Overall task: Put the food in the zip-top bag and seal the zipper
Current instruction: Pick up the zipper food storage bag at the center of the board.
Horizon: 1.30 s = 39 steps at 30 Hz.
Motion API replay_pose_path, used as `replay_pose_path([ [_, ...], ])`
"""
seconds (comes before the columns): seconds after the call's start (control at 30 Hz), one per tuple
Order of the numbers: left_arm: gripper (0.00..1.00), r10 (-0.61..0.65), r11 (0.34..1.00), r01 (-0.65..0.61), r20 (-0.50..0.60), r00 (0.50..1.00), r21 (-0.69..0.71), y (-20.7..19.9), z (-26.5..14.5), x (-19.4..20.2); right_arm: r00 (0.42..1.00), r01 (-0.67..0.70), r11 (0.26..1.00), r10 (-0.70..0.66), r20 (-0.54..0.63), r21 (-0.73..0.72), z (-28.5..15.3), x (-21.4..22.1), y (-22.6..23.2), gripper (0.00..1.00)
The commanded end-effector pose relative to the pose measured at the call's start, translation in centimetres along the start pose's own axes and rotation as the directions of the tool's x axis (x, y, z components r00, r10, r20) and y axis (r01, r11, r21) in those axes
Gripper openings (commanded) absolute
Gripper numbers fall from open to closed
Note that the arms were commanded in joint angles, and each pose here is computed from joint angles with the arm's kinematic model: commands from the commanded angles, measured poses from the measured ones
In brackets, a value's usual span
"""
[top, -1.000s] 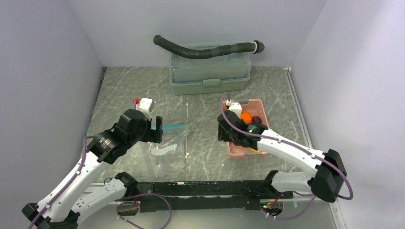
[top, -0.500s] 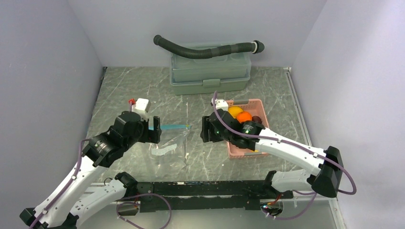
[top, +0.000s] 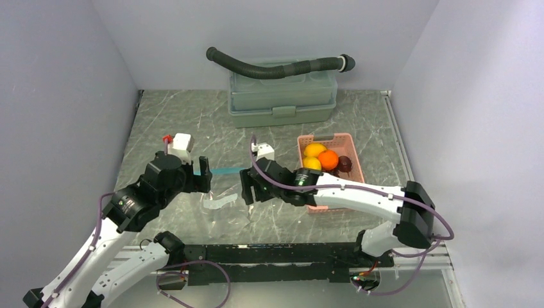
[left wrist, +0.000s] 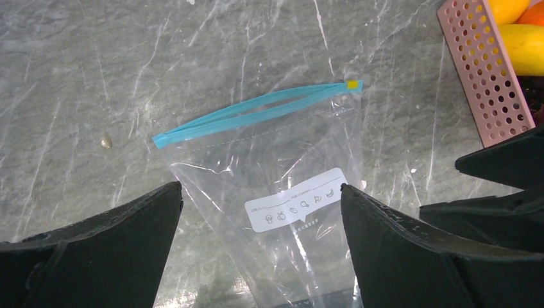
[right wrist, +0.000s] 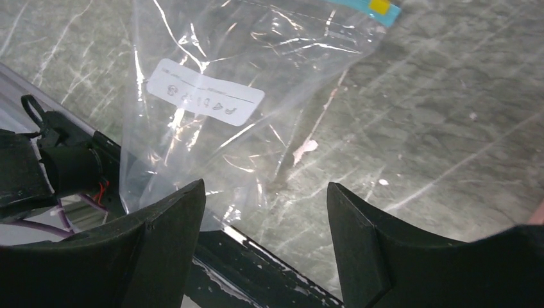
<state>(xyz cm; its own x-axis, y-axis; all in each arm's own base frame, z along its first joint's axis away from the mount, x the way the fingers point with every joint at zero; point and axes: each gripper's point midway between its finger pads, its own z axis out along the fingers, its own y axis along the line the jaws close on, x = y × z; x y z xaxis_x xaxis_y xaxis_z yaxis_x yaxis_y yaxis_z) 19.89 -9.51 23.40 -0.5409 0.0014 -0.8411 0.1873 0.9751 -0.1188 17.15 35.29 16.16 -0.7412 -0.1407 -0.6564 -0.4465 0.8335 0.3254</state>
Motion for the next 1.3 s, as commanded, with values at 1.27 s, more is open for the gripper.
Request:
replay_pose_path([
  [1.27,0.99,-0.048,0.998,0.051,0.053,0.997,-0.049,1.1,-0.9,-0.9,0.992,-0.023,0.999,0.027,-0.126,0.034,9.1,4.7,5.4,0.75],
])
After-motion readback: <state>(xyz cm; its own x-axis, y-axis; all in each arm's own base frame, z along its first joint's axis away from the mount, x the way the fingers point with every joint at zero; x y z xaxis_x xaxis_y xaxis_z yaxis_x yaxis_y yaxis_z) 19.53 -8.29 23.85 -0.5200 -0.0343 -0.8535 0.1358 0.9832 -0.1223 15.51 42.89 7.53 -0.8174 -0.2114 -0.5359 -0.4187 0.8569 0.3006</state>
